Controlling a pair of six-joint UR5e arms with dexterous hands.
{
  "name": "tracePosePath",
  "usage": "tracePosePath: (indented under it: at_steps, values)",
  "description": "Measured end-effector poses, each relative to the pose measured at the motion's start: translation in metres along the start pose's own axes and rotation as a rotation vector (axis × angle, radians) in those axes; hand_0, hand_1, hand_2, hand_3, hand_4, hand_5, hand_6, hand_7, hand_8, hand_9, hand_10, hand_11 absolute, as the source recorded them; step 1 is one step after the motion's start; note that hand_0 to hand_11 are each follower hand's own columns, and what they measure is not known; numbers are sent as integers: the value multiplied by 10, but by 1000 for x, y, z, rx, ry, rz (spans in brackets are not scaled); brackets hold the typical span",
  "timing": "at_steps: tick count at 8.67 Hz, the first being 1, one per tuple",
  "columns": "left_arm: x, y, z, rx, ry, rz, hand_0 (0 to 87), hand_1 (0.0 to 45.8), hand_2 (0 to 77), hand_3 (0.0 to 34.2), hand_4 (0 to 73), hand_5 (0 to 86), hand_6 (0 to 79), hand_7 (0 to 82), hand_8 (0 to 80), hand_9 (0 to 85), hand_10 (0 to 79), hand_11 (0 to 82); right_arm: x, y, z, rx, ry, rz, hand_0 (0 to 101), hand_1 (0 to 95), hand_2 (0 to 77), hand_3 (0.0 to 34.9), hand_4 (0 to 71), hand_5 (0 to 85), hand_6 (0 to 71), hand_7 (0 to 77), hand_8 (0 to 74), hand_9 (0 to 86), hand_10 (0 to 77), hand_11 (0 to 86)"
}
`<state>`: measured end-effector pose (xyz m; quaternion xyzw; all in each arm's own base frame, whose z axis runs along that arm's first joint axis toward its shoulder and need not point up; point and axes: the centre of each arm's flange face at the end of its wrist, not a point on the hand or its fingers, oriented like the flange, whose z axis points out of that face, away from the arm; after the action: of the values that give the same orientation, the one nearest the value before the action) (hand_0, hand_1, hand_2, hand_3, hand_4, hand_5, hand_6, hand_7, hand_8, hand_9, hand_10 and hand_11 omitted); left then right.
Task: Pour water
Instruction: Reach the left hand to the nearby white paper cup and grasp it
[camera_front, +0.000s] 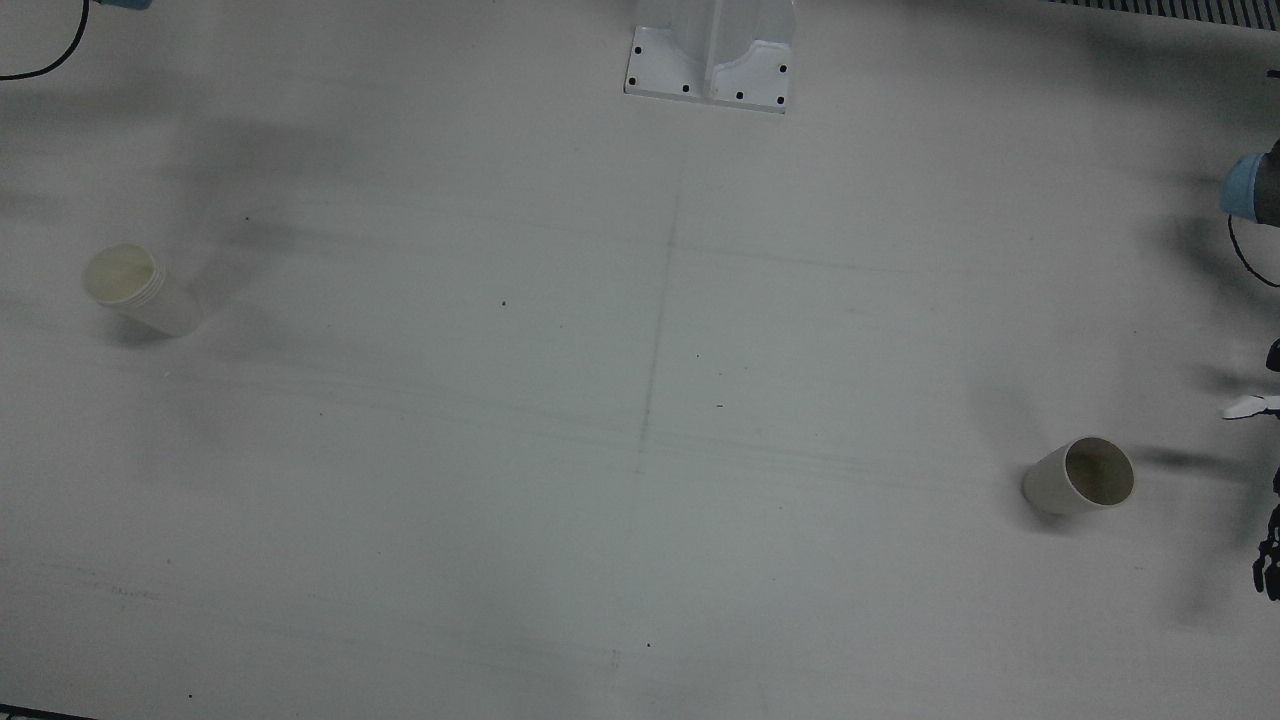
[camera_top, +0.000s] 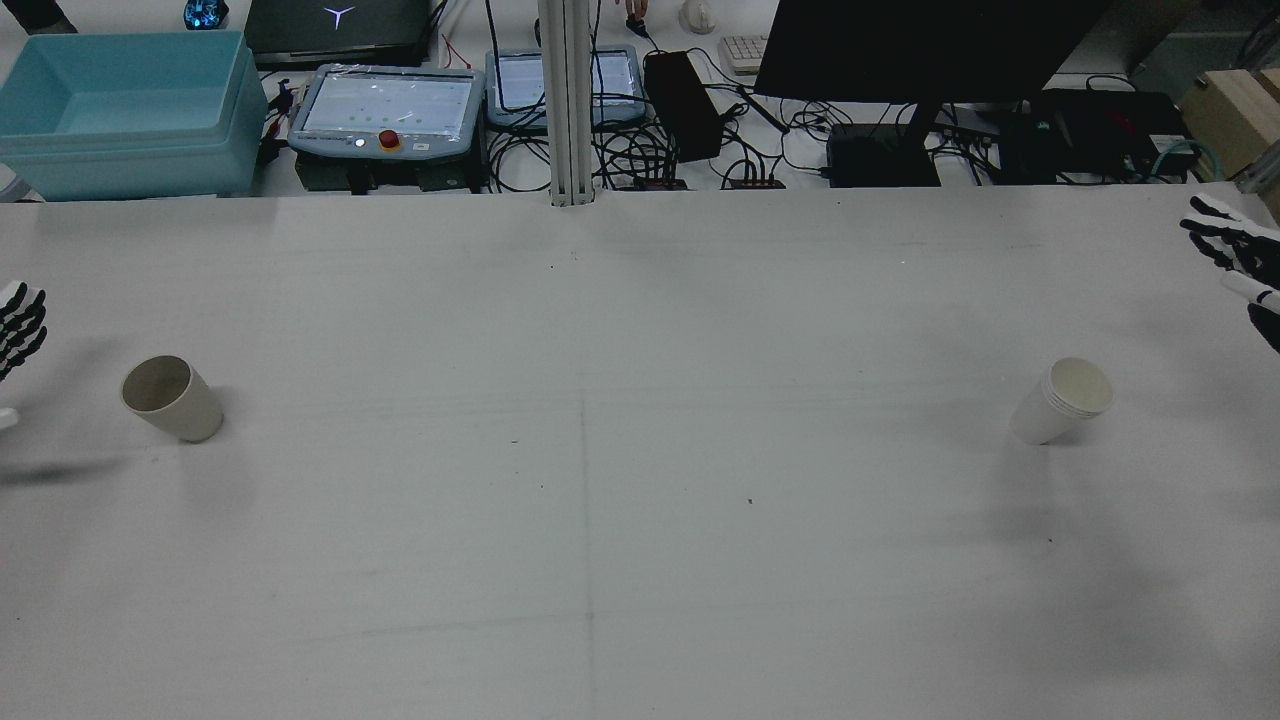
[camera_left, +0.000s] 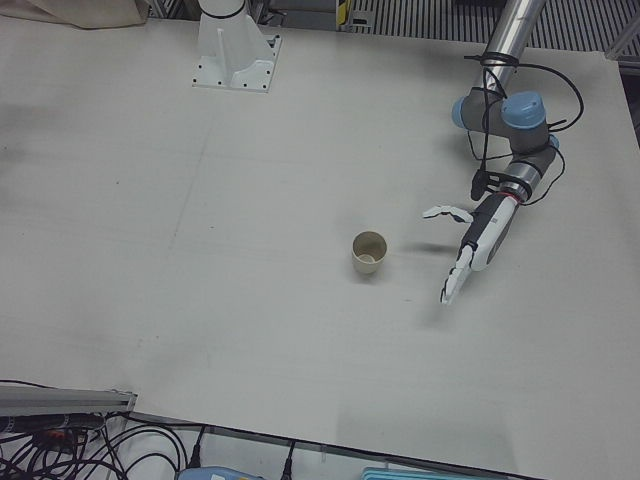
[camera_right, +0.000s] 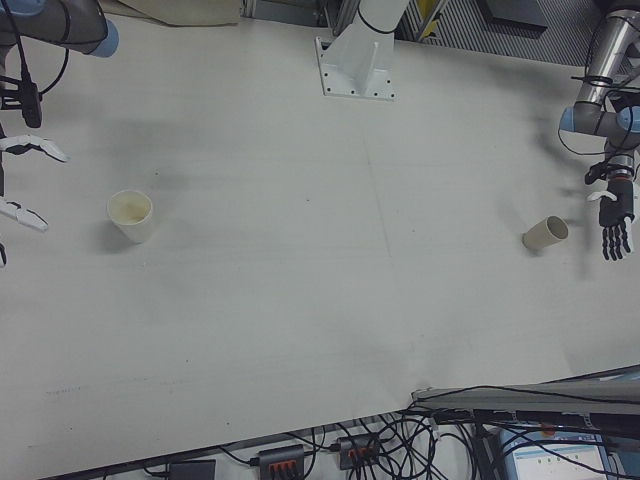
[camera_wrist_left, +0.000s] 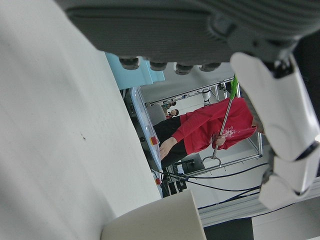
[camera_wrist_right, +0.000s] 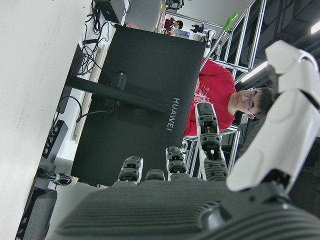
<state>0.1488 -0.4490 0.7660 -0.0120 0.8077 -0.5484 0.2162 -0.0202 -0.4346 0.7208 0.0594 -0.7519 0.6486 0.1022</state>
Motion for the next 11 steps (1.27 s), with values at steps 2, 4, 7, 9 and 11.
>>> tracePosePath:
  at_steps: [2, 4, 7, 9, 11]
  values:
    - [-10, 9, 5, -35, -34, 66, 404, 147, 262, 47, 11, 0, 0, 16, 5, 16, 11, 11, 0, 0, -1, -1, 0, 1, 405, 87, 240, 0, 256, 76, 93, 114, 11, 11, 55, 87]
    - [-30, 22, 14, -74, -83, 137, 409, 158, 262, 67, 11, 0, 0, 11, 5, 11, 11, 11, 0, -2, -2, 3, 0, -1, 405, 87, 240, 0, 256, 76, 93, 114, 11, 11, 55, 87]
    - [-48, 33, 40, -84, -109, 157, 408, 158, 289, 66, 11, 5, 0, 11, 5, 16, 11, 11, -1, -2, -3, 5, 0, -2, 405, 109, 218, 0, 218, 65, 93, 104, 11, 11, 55, 82]
    - [-51, 38, 54, -77, -117, 161, 411, 175, 300, 66, 11, 5, 0, 11, 5, 11, 11, 11, -2, -4, -7, 9, 2, -4, 405, 109, 207, 0, 202, 44, 82, 82, 11, 11, 55, 82]
    - [-53, 42, 63, -64, -126, 168, 422, 164, 284, 66, 11, 5, 0, 11, 5, 16, 11, 11, -2, -4, -9, 9, 6, -4, 406, 109, 207, 0, 202, 65, 82, 82, 11, 11, 49, 82]
